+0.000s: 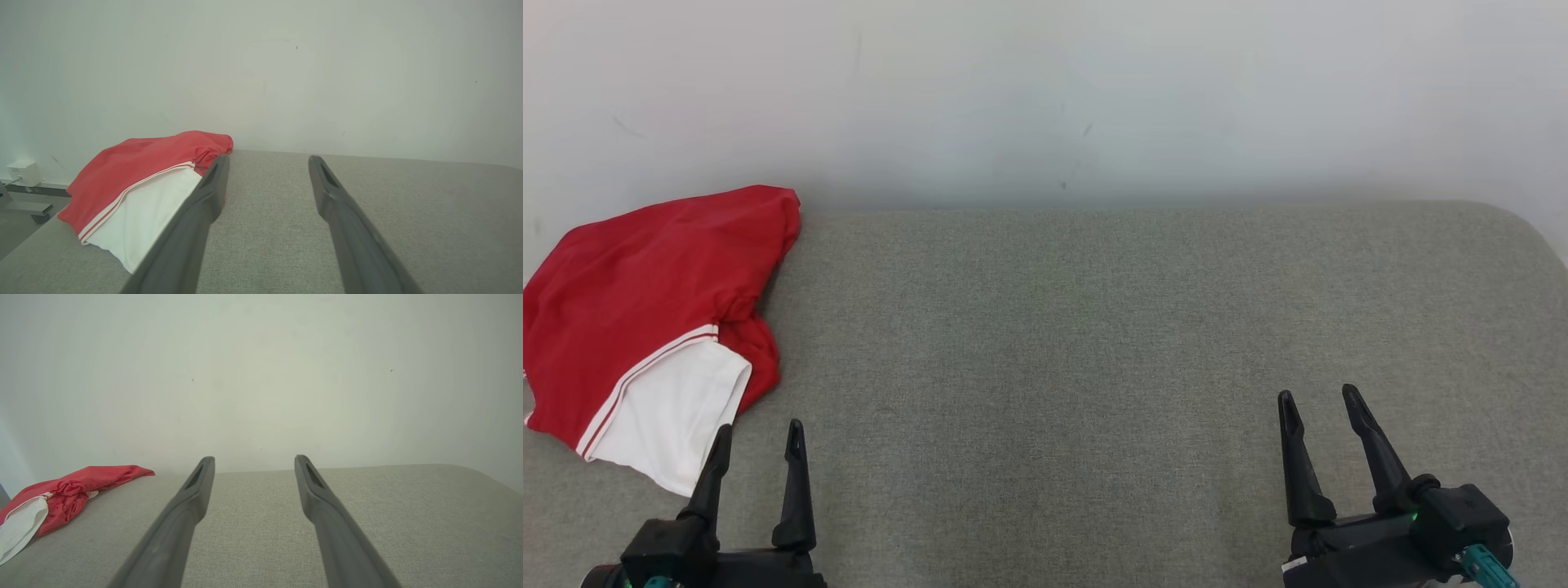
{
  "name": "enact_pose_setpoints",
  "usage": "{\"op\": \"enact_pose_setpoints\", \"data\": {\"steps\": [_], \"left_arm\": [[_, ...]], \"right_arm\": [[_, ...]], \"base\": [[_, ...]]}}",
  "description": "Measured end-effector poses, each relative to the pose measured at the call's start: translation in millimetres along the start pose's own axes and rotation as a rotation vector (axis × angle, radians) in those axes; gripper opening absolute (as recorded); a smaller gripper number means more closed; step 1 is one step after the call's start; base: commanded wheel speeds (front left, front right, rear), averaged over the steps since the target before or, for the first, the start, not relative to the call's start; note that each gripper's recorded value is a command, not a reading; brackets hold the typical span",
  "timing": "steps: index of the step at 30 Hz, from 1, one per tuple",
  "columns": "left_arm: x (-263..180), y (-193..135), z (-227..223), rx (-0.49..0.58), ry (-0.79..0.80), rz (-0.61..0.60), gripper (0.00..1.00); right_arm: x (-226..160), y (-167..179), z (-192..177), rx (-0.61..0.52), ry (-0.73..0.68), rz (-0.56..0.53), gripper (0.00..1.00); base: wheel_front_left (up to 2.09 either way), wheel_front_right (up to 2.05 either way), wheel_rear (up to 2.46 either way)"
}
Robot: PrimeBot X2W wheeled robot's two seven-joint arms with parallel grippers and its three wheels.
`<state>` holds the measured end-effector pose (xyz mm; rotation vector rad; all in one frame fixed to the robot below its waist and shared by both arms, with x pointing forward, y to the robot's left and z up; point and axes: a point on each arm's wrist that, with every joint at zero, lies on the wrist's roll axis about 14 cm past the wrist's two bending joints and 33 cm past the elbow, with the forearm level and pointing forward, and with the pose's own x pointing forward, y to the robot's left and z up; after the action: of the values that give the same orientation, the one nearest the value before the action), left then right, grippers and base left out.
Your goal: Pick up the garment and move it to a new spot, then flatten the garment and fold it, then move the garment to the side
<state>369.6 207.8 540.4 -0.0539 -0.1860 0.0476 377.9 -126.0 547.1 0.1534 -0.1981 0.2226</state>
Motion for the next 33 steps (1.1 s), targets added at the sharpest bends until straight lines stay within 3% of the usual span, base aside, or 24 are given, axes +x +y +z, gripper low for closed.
{"op": "enact_pose_setpoints", "data": {"steps": [33], "left_arm": [[-3.5, 3.5, -11.2, -0.078, 0.033, 0.014, 1.0]], "right_arm": [[-5.8, -12.2, -15.4, 0.085, 0.041, -0.054, 1.0]], "base": [[0.0, 0.0, 0.0]]}}
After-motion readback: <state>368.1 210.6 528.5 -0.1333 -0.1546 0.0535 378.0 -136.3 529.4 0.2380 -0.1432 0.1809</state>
